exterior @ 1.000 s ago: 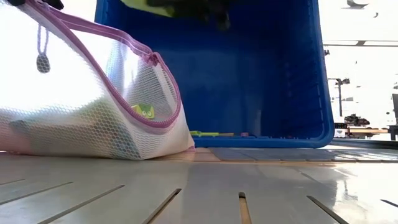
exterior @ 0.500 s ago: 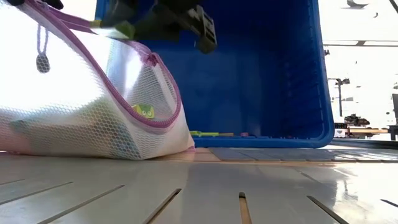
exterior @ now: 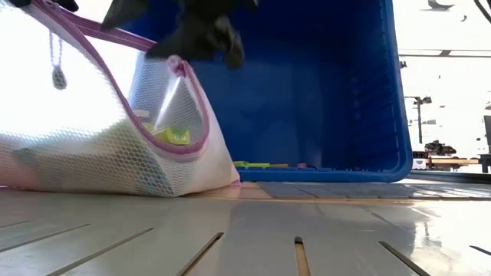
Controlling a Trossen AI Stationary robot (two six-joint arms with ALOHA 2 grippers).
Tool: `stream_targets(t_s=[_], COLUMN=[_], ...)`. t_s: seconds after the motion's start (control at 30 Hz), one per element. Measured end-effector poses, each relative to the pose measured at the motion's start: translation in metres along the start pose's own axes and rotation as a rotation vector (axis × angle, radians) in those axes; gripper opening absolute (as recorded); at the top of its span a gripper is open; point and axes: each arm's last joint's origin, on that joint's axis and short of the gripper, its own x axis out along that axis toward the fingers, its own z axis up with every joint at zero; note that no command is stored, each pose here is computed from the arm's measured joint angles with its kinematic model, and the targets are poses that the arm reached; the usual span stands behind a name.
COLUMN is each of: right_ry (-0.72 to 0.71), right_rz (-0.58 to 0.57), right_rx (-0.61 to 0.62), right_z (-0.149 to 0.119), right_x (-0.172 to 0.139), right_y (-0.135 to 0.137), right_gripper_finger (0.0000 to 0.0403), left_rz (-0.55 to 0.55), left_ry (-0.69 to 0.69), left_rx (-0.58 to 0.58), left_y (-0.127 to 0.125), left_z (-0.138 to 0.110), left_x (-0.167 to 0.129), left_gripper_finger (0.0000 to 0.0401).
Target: Sort blocks
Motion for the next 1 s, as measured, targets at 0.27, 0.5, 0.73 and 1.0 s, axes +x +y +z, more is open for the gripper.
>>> stream_targets(t_s=[0.27,0.5,0.73,1.0], right_ry=[0.118,0.283,0.354,0.202], right_rz=[-0.093,-0.27,-0.223,-0.288], right_rx=[-0.207,-0.361,-0.272,-0.106], right_z=[0.049,0.078,0.057,0.02], right_x=[-0.039,-0.048,0.0,0.032], right_y=[-0.017,-0.065,-0.128,-0.23], right_gripper_finger=[0.0246,0.0247,0.0247,0.0247], left_rz=[-0.001,-0.001,-0.001,-0.001], left_ry=[0.0,0.0,0.0,0.001], left_rx=[0.0,0.0,0.0,0.0], left_y=[0.0,0.0,0.0,0.0], left_z=[0.0,0.0,0.0,0.0], left_x=[0.0,0.0,0.0,0.0], left_gripper_finger=[0.0024,0.0024,0.0024,0.0024])
